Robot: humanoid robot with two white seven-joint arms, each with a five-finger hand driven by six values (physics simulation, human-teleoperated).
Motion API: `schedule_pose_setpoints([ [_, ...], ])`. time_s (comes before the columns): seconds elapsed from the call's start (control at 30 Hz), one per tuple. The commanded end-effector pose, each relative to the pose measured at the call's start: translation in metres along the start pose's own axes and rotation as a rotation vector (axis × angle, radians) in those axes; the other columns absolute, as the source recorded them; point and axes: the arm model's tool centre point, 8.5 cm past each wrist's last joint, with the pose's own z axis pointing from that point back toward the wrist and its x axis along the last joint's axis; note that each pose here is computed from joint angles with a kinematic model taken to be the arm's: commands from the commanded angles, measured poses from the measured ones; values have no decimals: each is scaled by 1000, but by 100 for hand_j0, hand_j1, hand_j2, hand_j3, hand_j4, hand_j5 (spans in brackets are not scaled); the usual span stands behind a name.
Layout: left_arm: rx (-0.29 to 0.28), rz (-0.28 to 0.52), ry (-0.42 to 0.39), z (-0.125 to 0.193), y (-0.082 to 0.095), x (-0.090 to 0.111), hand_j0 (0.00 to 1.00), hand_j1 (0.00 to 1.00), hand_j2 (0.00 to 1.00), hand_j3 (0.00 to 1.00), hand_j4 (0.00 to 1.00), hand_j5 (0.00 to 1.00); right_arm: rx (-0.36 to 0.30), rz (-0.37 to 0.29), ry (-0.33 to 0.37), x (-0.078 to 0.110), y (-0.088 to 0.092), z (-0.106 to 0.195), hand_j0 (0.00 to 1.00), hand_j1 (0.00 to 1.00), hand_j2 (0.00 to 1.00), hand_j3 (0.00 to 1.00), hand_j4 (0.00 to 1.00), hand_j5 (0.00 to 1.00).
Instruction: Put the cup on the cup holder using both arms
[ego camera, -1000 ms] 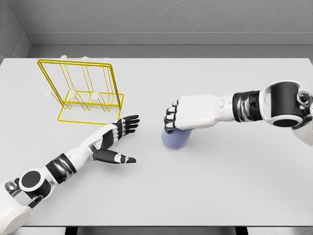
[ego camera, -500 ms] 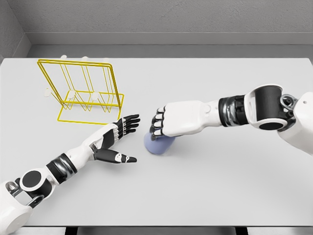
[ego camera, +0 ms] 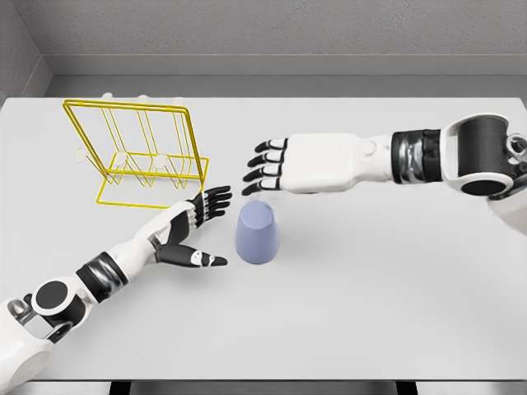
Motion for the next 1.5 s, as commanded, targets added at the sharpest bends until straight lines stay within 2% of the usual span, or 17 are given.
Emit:
schedule_pose_setpoints([
  [0.0,6,4,3,0,2,-2,100,100,100,100,100,100,-94,-46,46,-15,-20,33,100,100,100,100,100,100],
  [0.03,6,5,2,0,1,-2,100,100,100,100,100,100,-127,-85,82,-23,-22,58,100,100,100,100,100,100],
  [0.1,6,3,0,-1,2,-1,100,100,100,100,100,100,-201,-183,176,-30,-11,113,100,100,100,100,100,100],
  [0.2,4,1,-7,-4,2,2,100,100,100,100,100,100,-274,-290,347,-24,29,170,100,100,100,100,100,100],
  [0.23,2,4,-14,-6,1,3,100,100,100,100,100,100,-286,-312,370,-21,37,176,100,100,100,100,100,100],
  [0.3,1,7,-15,-9,0,3,100,100,100,100,100,100,-301,-364,349,-16,48,173,100,100,100,100,100,100],
  [0.37,3,23,-27,-17,-4,2,100,100,100,100,100,100,-304,-388,352,-15,56,171,100,100,100,100,100,100],
  [0.4,2,25,-33,-20,-5,3,100,100,100,100,100,100,-332,-400,364,-15,59,171,100,100,100,100,100,100],
  [0.47,-6,33,-38,-24,-9,3,100,100,100,100,100,100,-379,-469,387,-6,81,167,100,100,100,100,100,100],
  [0.5,-6,35,-41,-25,-10,4,100,100,100,100,100,100,-379,-503,418,-10,93,173,100,100,100,100,100,100],
  [0.57,-13,45,-50,-29,-14,4,100,100,100,100,100,100,-349,-505,443,-12,101,175,100,100,100,100,100,100],
  [0.6,-16,52,-56,-31,-17,5,100,100,100,100,100,100,-350,-527,455,-13,108,177,100,100,100,100,100,100],
  [0.7,-25,61,-36,-38,-21,5,100,100,100,100,100,100,-374,-514,465,-13,103,180,100,100,100,100,100,100],
  [1.23,-15,64,-20,-41,-20,-2,100,100,100,100,100,100,-367,-530,478,-15,109,183,100,100,100,100,100,100],
  [1.27,-15,64,-7,-44,-23,-9,100,100,100,100,100,100,-366,-534,480,-15,111,183,100,100,100,100,100,100],
  [1.47,-32,62,-15,-51,-34,-10,100,100,100,100,100,100,-366,-535,482,-15,111,183,100,100,100,100,100,100],
])
